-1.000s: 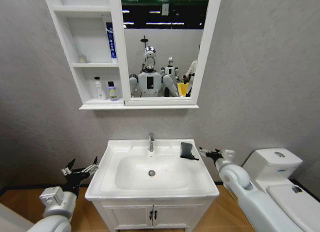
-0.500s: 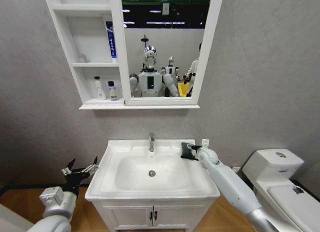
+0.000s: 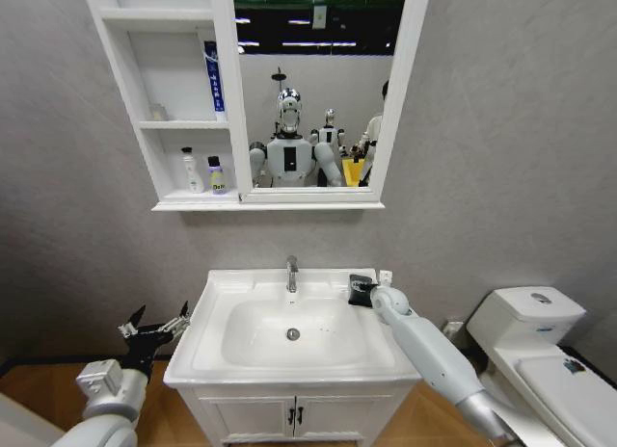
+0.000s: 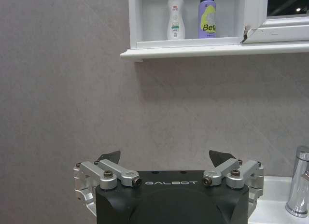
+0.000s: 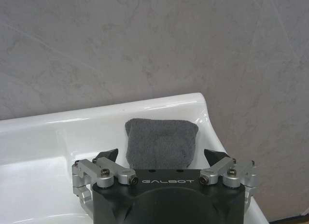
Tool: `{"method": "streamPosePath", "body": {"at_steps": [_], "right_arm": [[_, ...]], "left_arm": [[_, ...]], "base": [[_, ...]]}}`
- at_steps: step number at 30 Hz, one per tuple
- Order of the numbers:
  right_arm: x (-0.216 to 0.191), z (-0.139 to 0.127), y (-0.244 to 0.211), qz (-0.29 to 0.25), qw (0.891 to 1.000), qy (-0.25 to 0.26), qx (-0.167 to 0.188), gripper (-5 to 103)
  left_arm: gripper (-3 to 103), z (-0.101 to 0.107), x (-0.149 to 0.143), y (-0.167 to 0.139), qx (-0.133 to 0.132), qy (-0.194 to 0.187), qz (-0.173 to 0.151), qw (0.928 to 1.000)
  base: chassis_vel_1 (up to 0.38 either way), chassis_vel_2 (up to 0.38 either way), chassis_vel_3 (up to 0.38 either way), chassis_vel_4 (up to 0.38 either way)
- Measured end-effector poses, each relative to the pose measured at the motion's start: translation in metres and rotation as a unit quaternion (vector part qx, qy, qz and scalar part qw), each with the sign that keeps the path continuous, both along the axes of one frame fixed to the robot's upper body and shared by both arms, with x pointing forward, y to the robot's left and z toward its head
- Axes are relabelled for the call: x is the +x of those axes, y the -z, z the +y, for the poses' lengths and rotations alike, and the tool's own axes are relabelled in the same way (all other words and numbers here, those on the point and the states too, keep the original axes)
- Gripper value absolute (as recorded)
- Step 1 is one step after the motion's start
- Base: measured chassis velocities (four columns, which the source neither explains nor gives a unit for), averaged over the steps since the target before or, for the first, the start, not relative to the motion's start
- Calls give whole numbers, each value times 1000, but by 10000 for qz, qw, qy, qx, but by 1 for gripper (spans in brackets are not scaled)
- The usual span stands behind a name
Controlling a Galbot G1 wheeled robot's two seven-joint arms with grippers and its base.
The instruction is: Move facial cleanser and shampoo from washbasin to cabinet, then wipe washbasin with towel.
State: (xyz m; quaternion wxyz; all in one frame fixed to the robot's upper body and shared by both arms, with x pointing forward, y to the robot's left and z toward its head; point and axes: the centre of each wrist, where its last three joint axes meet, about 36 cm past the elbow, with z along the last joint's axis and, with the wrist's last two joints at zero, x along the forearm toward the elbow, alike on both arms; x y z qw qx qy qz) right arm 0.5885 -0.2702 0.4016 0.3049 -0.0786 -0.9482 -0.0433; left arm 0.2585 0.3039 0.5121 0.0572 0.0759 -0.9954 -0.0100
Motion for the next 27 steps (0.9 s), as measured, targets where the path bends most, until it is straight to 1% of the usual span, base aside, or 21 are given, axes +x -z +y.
{"method": "streamPosePath", "body": {"at_steps": [1, 2, 3, 6, 14, 17, 27], "right_arm": [[0, 1, 2, 20, 10000, 4, 11, 99], [1, 3, 5, 47, 10000, 0, 22, 94], [1, 3, 5, 47, 10000, 0, 22, 94], [6, 10, 9, 87, 9999, 7, 89, 84], [10, 15, 17, 152, 9999, 58, 33, 80], [10, 14, 17, 165, 9998, 78, -9, 83], [5, 8, 16, 156, 9997, 142, -85, 84]], "left_arm": [[100, 0, 0, 0, 0, 0, 0, 10000], [100, 0, 0, 0, 0, 0, 0, 10000], [100, 0, 0, 0, 0, 0, 0, 10000], [100, 0, 0, 0, 0, 0, 0, 10000], [100, 0, 0, 0, 0, 0, -1, 10000], [100, 0, 0, 0, 0, 0, -1, 10000], [100, 0, 0, 0, 0, 0, 0, 10000]], "base": [[0, 0, 0, 0], [0, 0, 0, 0], [0, 0, 0, 0], [0, 0, 0, 0], [0, 0, 0, 0], [0, 0, 0, 0], [0, 0, 0, 0]]}}
